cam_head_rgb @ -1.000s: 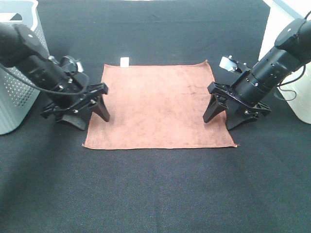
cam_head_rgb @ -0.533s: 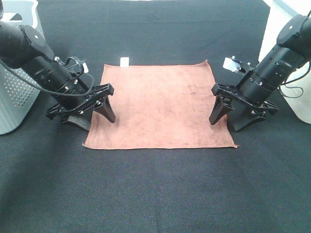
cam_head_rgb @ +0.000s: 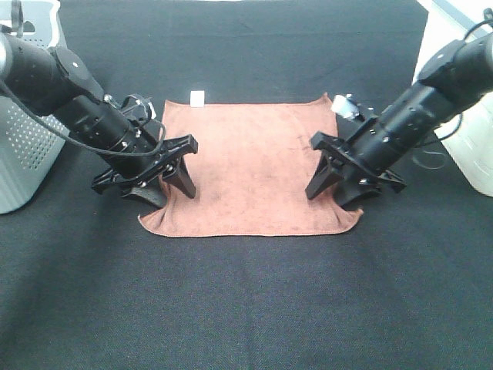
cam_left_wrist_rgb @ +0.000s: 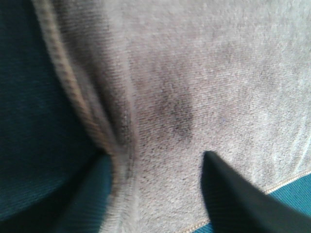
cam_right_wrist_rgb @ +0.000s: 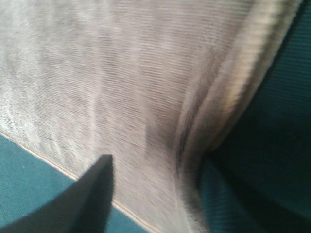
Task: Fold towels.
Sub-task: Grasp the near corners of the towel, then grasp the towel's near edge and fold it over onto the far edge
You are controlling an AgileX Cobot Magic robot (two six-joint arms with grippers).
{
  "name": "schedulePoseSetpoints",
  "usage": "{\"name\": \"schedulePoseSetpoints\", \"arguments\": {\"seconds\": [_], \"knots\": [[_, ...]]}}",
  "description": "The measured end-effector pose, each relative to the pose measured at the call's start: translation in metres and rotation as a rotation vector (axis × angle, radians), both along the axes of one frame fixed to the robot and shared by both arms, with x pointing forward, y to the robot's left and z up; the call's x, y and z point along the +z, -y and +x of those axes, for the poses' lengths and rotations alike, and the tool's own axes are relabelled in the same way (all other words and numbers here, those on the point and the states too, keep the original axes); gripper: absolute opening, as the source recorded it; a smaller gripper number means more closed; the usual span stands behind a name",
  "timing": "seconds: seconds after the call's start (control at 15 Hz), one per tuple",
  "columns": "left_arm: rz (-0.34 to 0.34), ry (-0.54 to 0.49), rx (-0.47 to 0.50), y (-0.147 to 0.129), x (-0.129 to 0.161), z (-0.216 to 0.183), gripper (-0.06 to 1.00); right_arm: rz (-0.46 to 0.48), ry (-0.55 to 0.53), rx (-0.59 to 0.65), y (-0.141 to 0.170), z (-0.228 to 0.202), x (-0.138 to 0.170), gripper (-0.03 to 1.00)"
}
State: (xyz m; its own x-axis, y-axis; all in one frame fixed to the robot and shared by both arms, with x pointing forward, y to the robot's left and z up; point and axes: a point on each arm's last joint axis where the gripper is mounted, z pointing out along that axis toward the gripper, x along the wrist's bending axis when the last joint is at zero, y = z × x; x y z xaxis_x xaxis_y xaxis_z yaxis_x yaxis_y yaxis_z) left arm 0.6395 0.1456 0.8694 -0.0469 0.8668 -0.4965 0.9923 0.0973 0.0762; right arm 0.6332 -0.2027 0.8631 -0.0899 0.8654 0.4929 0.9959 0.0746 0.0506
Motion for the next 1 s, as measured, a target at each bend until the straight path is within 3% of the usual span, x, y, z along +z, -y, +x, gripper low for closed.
{"name": "schedulePoseSetpoints", "arguments": {"seconds": [0.2,0.27,0.53,0.8,1.0], "knots": [[0.010,-0.014,-0.009,0.000,-0.005,-0.001,0.08,-0.034,-0.010,-0.039,0.001,0.001,-0.005,0.09],[0.018,-0.018,-0.019,-0.001,-0.005,-0.002,0.02,-0.043,-0.015,-0.042,0.002,0.001,-0.005,0.00],[0.108,-0.023,-0.080,-0.009,0.022,-0.009,0.02,-0.069,0.047,-0.019,0.005,0.001,0.024,0.00],[0.132,-0.086,-0.127,-0.011,0.033,-0.019,0.02,-0.058,-0.009,0.001,0.004,-0.009,0.032,0.00],[0.138,-0.146,-0.130,-0.016,0.034,-0.044,0.02,-0.062,-0.086,-0.011,0.007,-0.041,0.025,0.00]]}}
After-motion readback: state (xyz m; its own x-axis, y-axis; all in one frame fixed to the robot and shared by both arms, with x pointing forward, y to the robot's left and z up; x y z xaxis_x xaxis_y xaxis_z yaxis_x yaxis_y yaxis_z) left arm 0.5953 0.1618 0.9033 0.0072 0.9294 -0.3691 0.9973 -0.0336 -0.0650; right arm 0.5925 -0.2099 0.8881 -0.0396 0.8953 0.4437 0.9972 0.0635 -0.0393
